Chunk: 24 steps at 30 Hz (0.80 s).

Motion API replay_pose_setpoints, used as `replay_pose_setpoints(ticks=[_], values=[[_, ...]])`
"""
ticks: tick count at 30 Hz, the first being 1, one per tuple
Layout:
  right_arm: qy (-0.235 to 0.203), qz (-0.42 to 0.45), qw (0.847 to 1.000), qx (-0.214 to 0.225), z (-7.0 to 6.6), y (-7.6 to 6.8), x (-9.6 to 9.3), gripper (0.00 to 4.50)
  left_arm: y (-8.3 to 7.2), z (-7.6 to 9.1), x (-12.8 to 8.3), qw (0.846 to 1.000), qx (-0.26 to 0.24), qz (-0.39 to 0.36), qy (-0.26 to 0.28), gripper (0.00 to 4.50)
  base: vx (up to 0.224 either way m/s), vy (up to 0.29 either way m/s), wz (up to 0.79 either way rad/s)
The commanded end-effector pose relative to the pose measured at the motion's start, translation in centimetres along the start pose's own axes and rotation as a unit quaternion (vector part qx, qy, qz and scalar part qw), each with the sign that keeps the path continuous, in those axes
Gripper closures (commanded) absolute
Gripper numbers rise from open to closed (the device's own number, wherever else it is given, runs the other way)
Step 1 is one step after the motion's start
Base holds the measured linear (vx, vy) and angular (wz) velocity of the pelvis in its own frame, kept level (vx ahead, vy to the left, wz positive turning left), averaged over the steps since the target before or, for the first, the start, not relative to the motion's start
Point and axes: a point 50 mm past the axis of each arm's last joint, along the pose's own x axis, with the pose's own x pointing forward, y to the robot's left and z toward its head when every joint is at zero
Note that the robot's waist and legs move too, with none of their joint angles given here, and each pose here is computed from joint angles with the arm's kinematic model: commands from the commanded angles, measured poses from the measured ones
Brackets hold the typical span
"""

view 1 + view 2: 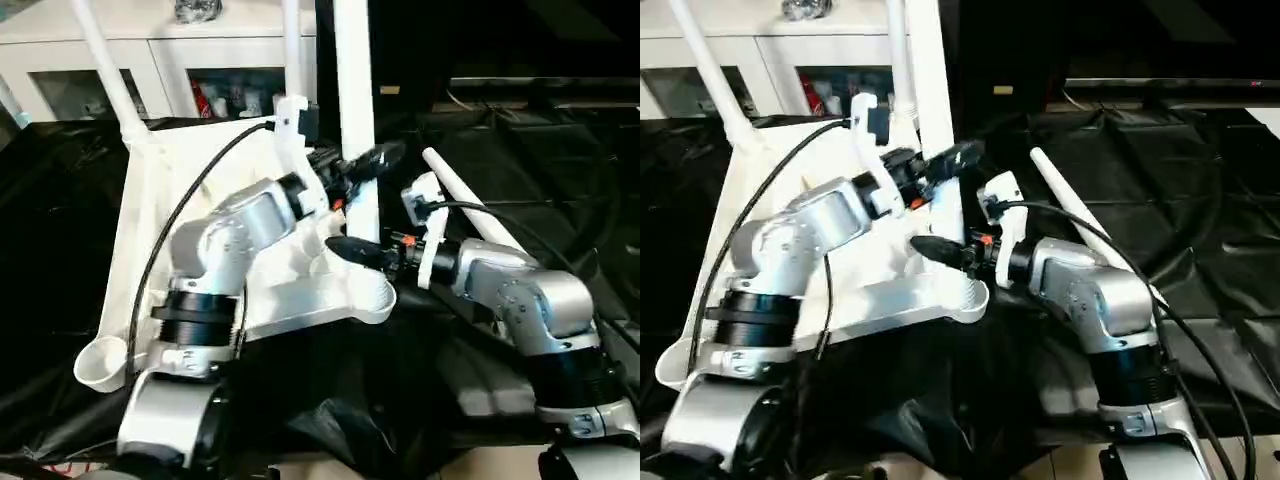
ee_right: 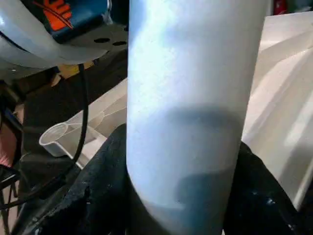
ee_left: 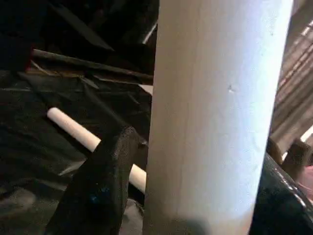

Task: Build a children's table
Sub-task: Pick table leg

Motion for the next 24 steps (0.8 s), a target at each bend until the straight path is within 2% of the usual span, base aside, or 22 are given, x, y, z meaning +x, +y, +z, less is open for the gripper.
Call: replay_pose_setpoints(ticks=[1, 4, 6, 12, 13, 14, 16, 17, 24], values=[[-0.013, 0.017, 1.0, -0.021, 0.8, 0.6, 0.6, 2.61, 0.7, 0.4, -0.1, 0.999, 0.002, 0.037, -0.01, 1.99, 0.0, 0.0, 0.0], [-0.014, 0.011, 1.0, -0.026, 1.0, 0.6, 0.7, 2.61, 0.8, 0.6, 0.0, 0.998, -0.002, 0.05, -0.025, 2.04, 0.0, 0.0, 0.0], [-0.013, 0.009, 0.999, -0.03, 1.0, 0.5, 0.7, 2.61, 0.8, 0.8, -0.1, 0.998, -0.003, 0.051, -0.033, 2.34, 0.0, 0.0, 0.0], [-0.014, -0.028, 0.998, -0.048, 1.1, -0.2, 1.0, 2.61, 0.5, 0.9, 0.0, 0.998, -0.001, 0.042, -0.039, 2.65, 0.0, 0.0, 0.0], [-0.015, -0.028, 0.999, -0.043, 1.2, -0.2, 1.0, 2.05, 0.4, 0.9, 0.0, 0.998, -0.001, 0.041, -0.039, 2.65, 0.0, 0.0, 0.0], [-0.017, -0.026, 0.999, -0.037, 1.2, -0.2, 1.0, 1.91, 0.3, 1.0, 0.0, 0.999, 0.001, 0.036, -0.039, 2.66, 0.0, 0.0, 0.0], [-0.02, -0.014, 0.999, -0.028, 1.5, -0.1, 0.8, 1.88, 0.1, 1.0, 0.0, 0.999, 0.003, 0.027, -0.039, 2.66, 0.0, 0.0, 0.0], [-0.02, -0.012, 0.999, -0.028, 1.5, -0.1, 0.7, 1.72, 0.1, 1.0, 0.0, 0.999, 0.003, 0.026, -0.039, 2.67, 0.0, 0.0, 0.0], [0.003, 0.001, 0.999, -0.047, 1.9, -0.4, -0.3, 1.19, -0.5, 1.1, 0.1, 0.999, 0.028, 0.006, -0.031, 2.68, 0.0, 0.0, 0.0]])
